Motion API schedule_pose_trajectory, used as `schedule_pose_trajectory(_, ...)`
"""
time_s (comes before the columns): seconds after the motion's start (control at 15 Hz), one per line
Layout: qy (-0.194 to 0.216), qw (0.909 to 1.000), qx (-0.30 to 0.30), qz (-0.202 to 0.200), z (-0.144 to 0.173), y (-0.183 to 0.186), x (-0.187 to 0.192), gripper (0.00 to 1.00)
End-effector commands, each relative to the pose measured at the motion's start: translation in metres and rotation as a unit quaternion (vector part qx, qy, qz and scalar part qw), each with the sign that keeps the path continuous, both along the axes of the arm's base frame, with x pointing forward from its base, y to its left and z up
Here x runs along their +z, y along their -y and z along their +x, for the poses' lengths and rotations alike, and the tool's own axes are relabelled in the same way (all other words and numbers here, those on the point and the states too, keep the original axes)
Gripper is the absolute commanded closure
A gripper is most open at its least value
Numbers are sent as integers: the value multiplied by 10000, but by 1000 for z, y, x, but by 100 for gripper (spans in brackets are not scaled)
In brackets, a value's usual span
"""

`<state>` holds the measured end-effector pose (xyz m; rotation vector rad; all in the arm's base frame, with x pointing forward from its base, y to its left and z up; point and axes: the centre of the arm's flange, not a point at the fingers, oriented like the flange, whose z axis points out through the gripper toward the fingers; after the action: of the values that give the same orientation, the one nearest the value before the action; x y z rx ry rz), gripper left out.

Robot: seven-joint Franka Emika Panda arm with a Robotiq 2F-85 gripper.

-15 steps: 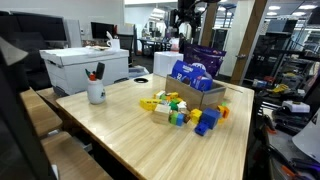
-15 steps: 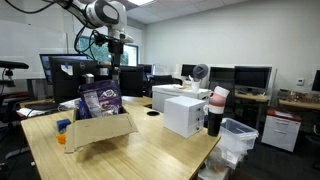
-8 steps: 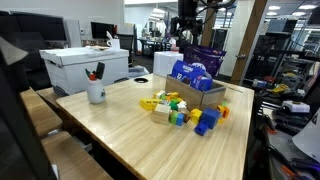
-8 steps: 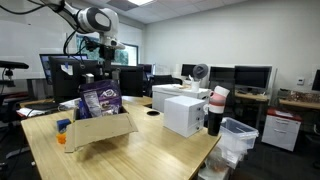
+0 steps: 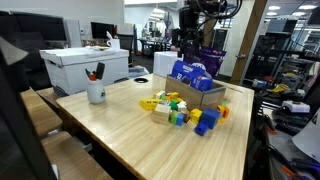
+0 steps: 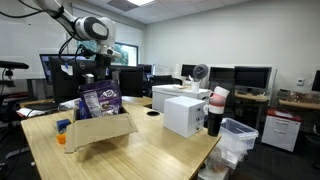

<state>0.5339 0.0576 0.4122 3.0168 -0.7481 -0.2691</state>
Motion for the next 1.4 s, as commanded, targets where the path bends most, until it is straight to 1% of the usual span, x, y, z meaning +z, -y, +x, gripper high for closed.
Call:
schedule_pose_trajectory(0.0,-8,9997,-173,143,-10,-2,-13,0)
schedule_pose_trajectory(0.13,-29,9998,-153,155,-12,-2,-19,0)
schedule_pose_trajectory(0.33,43,9998,-113,159,-14,0,-29,0)
schedule_pose_trajectory(0.6,333,9992,-187,142,-13,8,-43,0)
schedule_pose_trajectory(0.67,469,9984,-300,107,4,29,-43,0)
schedule_pose_trajectory(0.87,749,9958,-526,17,16,53,-49,0)
schedule_pose_trajectory(1.0,806,9949,-611,-3,20,65,-51,0)
schedule_pose_trajectory(1.13,706,9951,-688,39,23,74,-54,0)
schedule_pose_trajectory(1.33,389,9970,-625,221,25,79,-56,0)
